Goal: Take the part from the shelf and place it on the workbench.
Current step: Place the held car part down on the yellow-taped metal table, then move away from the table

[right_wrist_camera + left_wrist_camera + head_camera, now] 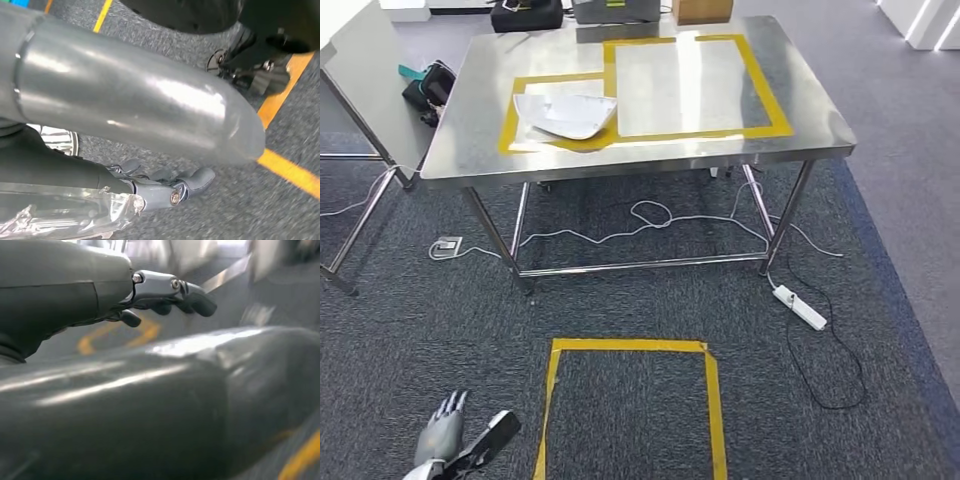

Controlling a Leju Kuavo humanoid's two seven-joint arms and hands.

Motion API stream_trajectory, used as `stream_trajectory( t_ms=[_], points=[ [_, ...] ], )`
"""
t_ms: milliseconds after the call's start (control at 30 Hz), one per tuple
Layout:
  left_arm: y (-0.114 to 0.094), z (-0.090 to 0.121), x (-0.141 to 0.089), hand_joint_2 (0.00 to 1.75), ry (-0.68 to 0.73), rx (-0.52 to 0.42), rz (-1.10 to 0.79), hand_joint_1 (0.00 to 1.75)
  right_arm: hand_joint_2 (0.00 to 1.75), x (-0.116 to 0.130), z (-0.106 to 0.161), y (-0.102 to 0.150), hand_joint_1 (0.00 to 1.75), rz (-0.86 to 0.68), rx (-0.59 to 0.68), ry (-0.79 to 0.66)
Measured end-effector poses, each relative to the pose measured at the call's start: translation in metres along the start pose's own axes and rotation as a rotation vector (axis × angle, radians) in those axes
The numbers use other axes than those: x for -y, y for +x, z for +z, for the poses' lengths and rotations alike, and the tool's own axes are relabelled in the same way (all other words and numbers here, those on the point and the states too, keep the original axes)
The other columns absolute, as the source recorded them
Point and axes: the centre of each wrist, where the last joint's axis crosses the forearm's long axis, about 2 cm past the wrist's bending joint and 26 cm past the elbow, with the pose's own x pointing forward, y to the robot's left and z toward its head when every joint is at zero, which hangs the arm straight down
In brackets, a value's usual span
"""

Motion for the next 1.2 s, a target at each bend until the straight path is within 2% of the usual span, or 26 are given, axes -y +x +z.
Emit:
stream_trajectory(
  t_ms=[200,367,500,733,933,1200],
  points=[
    [-0.007,0.04,0.043,0.0,-0.173,-0.121,0.074,0.0,0.0,0.0,0.001,-0.005,0.0,0.003,-0.01,-0.057],
    [0.003,0.05,0.055,0.0,-0.252,-0.163,0.092,0.0,0.0,0.001,0.001,-0.004,0.0,0.008,-0.006,-0.077],
    [0.005,0.063,0.068,0.0,-0.369,-0.245,0.114,0.0,0.0,0.001,0.001,-0.004,0.0,0.006,-0.003,-0.092],
    [0.014,0.075,0.08,0.0,-0.444,-0.317,0.178,0.0,0.0,-0.001,0.002,-0.006,0.0,-0.008,-0.01,-0.103],
    [0.023,0.083,0.089,0.0,-0.519,-0.429,0.256,0.0,0.0,-0.005,0.003,-0.004,0.0,0.005,-0.008,-0.121],
    [0.029,0.085,0.091,0.0,-0.495,-0.408,0.28,0.0,0.0,-0.006,0.003,-0.004,0.0,0.019,-0.006,-0.135]
  ],
)
